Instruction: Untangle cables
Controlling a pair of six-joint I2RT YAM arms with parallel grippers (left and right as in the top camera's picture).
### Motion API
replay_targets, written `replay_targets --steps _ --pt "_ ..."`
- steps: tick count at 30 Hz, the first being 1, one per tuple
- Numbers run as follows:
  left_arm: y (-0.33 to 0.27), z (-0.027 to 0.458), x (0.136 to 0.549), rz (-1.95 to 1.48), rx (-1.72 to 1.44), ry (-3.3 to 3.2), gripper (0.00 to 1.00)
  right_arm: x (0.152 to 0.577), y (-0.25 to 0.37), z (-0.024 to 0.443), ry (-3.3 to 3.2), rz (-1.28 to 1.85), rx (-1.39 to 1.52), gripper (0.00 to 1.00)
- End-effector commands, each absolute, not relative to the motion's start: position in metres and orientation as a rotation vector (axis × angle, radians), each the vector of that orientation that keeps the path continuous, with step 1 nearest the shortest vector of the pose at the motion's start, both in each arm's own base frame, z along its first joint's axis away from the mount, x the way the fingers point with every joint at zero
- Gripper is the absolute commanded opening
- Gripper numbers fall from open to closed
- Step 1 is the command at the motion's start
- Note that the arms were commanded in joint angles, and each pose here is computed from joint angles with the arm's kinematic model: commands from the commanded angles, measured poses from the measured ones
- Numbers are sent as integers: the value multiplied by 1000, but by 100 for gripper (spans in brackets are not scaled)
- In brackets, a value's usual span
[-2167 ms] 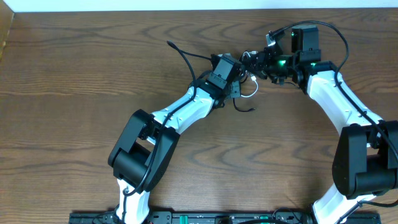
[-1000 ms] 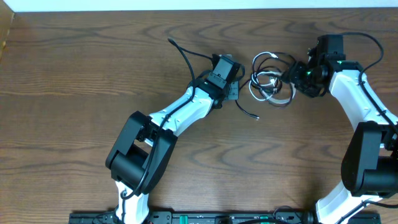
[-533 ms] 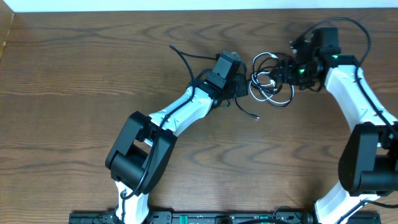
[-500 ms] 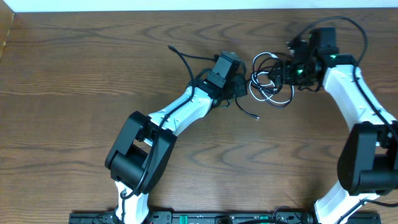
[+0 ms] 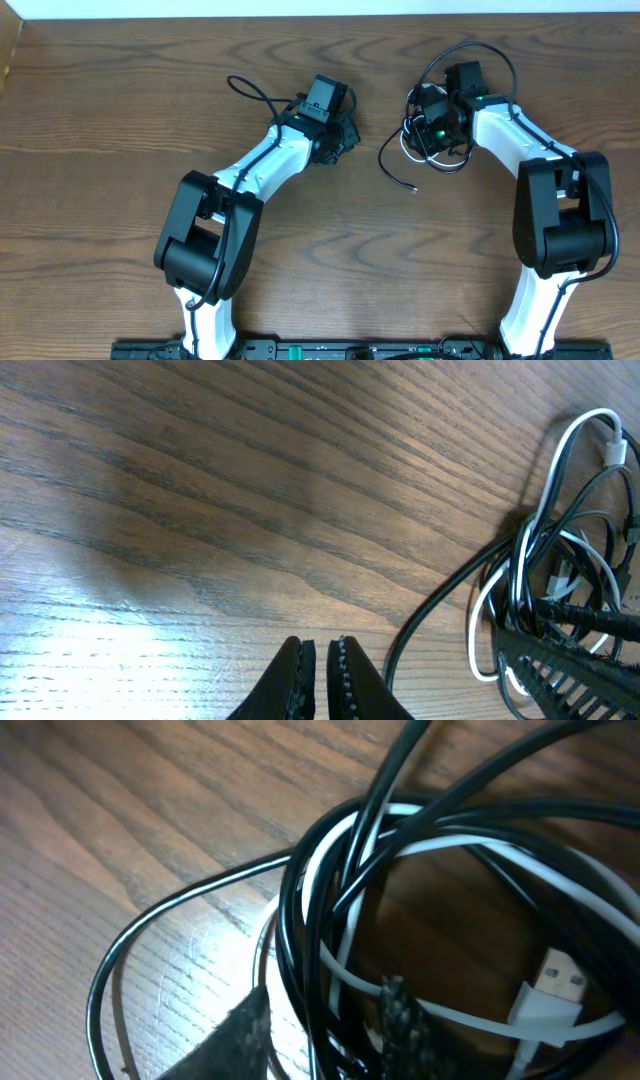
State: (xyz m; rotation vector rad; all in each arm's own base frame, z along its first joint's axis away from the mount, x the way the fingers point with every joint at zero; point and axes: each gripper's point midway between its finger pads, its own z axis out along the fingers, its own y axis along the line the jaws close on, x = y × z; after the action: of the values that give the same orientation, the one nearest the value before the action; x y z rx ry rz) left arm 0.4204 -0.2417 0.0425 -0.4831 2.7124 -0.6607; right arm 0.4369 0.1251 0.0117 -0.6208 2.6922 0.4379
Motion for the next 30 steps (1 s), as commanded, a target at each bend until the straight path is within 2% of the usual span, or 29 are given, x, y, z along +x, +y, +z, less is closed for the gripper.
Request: replay_targets --steps 1,6,9,12,16,18,21,26,30 --pt "-241 48 420 -669 -484 2708 11 441 138 14 2652 521 -638 23" --pt "-242 48 418 -673 -461 2716 8 440 145 17 2666 599 -548 1" --pt "-255 57 418 -783 -361 2711 8 433 153 21 2683 707 -503 1" --pt "-280 79 417 -982 -107 2651 8 421 172 40 2620 978 -511 1" --pt "-297 94 406 -1132 50 2621 8 403 200 90 2384 1488 -538 1" --pt "-299 94 401 -1160 74 2630 8 399 204 108 2285 1620 -555 1" --pt "-300 94 396 -1177 85 2645 8 410 195 111 2299 1632 -453 1" --pt "-300 92 396 -1160 88 2646 8 428 171 84 2528 1474 -108 1" --pt "-300 92 396 -1155 86 2647 9 429 166 68 2641 1371 49 1"
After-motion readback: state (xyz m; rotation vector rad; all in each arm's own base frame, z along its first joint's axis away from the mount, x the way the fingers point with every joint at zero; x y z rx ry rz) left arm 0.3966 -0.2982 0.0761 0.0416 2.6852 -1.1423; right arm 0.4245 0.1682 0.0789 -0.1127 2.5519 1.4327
